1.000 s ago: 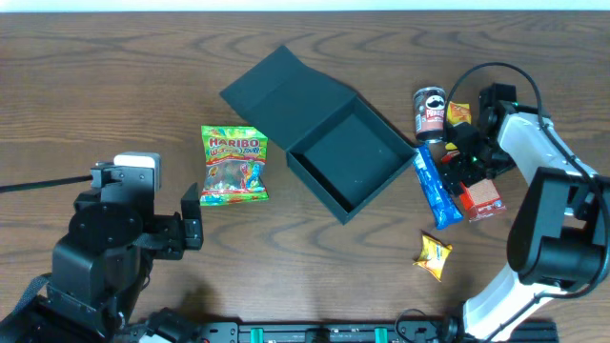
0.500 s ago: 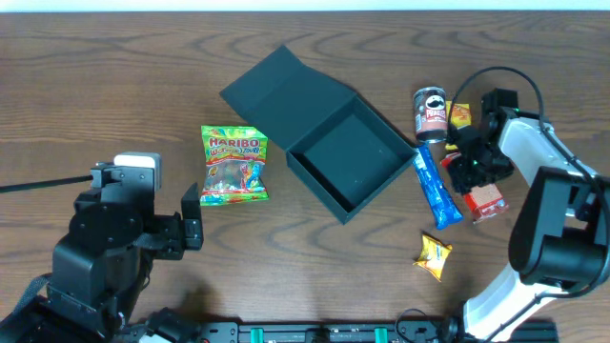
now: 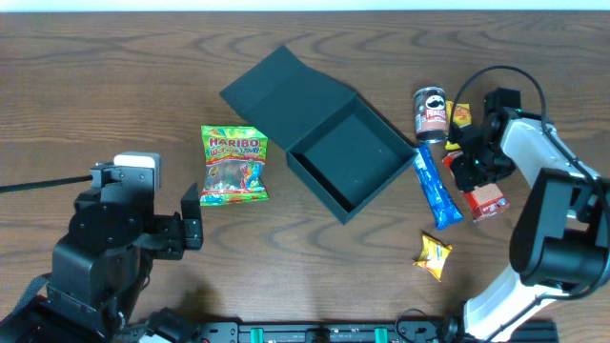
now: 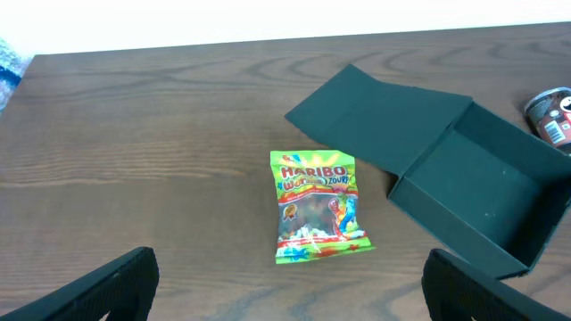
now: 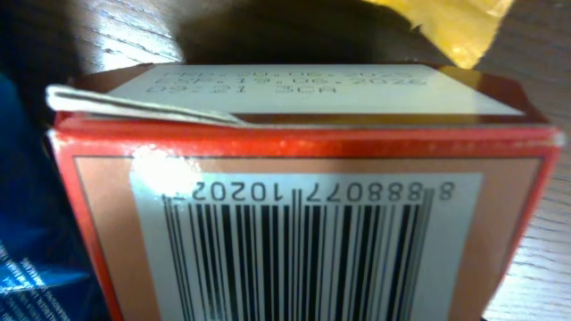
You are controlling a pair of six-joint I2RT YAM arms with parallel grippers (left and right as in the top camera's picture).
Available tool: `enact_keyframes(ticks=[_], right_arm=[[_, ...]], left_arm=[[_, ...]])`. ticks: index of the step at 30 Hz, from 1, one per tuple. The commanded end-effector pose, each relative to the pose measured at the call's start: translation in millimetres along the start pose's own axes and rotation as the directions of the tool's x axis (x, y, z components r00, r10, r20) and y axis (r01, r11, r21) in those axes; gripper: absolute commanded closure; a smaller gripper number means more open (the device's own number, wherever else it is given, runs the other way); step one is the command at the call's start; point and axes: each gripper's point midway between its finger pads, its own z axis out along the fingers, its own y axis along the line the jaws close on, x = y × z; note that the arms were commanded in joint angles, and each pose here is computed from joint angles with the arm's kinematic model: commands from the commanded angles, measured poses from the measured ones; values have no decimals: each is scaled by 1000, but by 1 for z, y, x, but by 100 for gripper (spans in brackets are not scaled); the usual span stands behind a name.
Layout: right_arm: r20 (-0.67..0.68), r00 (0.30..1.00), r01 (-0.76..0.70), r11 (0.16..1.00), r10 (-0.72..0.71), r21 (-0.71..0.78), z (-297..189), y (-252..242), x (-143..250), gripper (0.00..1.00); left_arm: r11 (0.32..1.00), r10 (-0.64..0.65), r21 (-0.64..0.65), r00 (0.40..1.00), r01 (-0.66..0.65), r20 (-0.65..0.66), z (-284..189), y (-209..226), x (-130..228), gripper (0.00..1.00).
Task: Pack container
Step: 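Lift the red biscuit box and carry it over the black box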
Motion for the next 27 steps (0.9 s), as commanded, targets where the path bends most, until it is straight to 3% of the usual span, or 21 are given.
enact_keyframes(ticks=[1, 13, 27], right_arm=[[59, 998, -7, 1000, 6, 25, -19, 0, -7, 46], [178, 981, 74, 996, -81, 45, -56, 29, -43, 48], [482, 846, 299, 951, -228, -75, -166, 113, -104, 47]], left_arm=[[1000, 10, -21, 1000, -10, 15, -3, 5, -4, 5], [1000, 10, -21, 1000, -10, 15, -3, 5, -4, 5], [1000, 10, -21, 1000, -10, 15, -3, 5, -4, 5]])
